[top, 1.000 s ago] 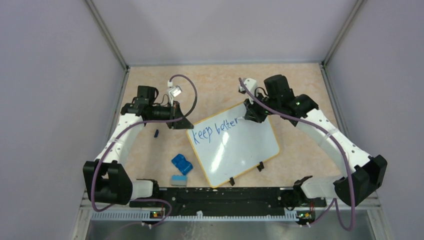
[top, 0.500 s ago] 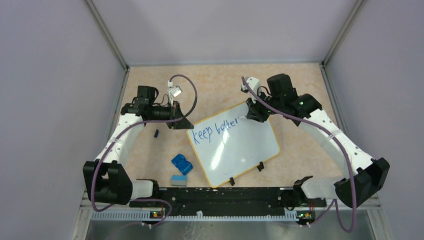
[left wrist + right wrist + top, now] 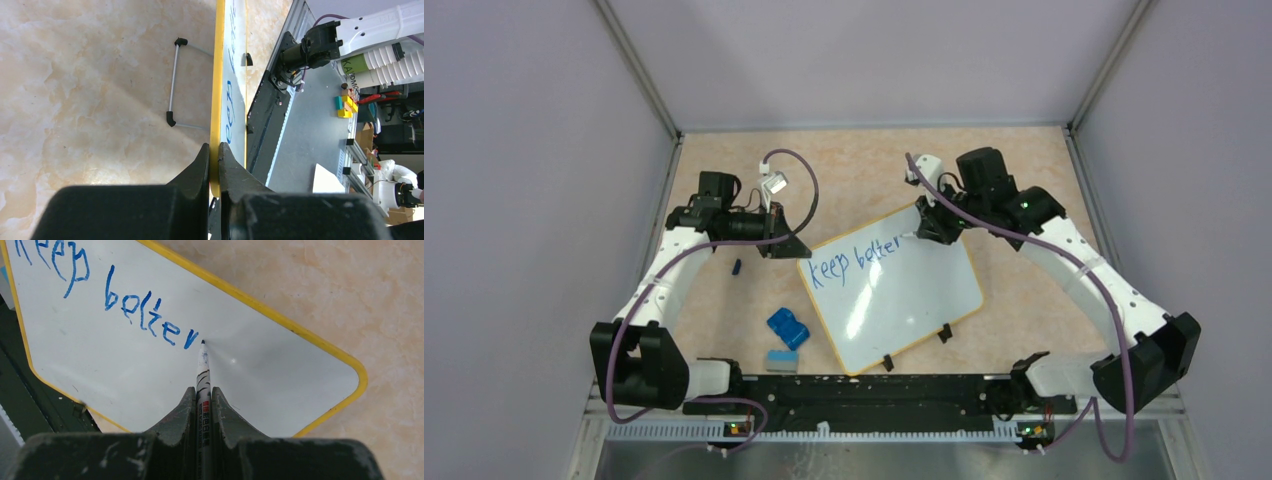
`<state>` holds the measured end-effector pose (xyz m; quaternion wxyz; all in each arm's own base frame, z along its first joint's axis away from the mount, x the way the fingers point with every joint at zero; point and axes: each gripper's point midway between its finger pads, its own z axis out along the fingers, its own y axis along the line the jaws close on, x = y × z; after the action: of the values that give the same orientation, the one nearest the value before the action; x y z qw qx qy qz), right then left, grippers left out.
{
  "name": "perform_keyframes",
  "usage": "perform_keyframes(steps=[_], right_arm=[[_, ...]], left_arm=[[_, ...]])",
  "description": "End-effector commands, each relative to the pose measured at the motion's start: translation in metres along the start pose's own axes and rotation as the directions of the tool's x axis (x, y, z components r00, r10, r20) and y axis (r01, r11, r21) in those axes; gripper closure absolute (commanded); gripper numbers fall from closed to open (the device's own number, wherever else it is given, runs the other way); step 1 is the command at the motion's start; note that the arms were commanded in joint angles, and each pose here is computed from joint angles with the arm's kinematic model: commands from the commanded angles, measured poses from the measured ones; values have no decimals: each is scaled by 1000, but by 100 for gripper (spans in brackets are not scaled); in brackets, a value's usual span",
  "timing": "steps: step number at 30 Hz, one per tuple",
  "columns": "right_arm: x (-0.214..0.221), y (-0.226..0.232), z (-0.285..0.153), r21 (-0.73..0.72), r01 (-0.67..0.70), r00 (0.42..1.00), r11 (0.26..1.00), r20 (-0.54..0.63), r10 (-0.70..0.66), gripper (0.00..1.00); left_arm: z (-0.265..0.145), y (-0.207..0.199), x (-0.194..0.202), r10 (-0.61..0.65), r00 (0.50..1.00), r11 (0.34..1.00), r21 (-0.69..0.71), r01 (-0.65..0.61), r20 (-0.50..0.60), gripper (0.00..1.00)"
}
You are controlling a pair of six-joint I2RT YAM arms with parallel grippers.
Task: Write a sentence on the whiteboard
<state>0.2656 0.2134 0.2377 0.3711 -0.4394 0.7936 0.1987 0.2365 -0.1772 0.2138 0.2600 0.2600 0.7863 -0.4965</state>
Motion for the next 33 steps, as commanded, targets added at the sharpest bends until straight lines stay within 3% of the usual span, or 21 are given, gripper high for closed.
perform_keyframes(steps=[1, 20, 33], right_arm=[[-8, -6, 5, 2, 17, 999, 1000, 30, -17, 100], [-5, -25, -5, 67, 12, 1000, 998, 22, -13, 100], [4, -11, 5, -13, -12, 1000, 1000, 10, 12, 100]], left_arm=[[9, 2, 21, -18, 998, 1000, -5, 17, -65, 100], [10, 3, 21, -22, 997, 1000, -3, 22, -69, 100], [10, 3, 21, -22, 997, 1000, -7, 21, -69, 100]])
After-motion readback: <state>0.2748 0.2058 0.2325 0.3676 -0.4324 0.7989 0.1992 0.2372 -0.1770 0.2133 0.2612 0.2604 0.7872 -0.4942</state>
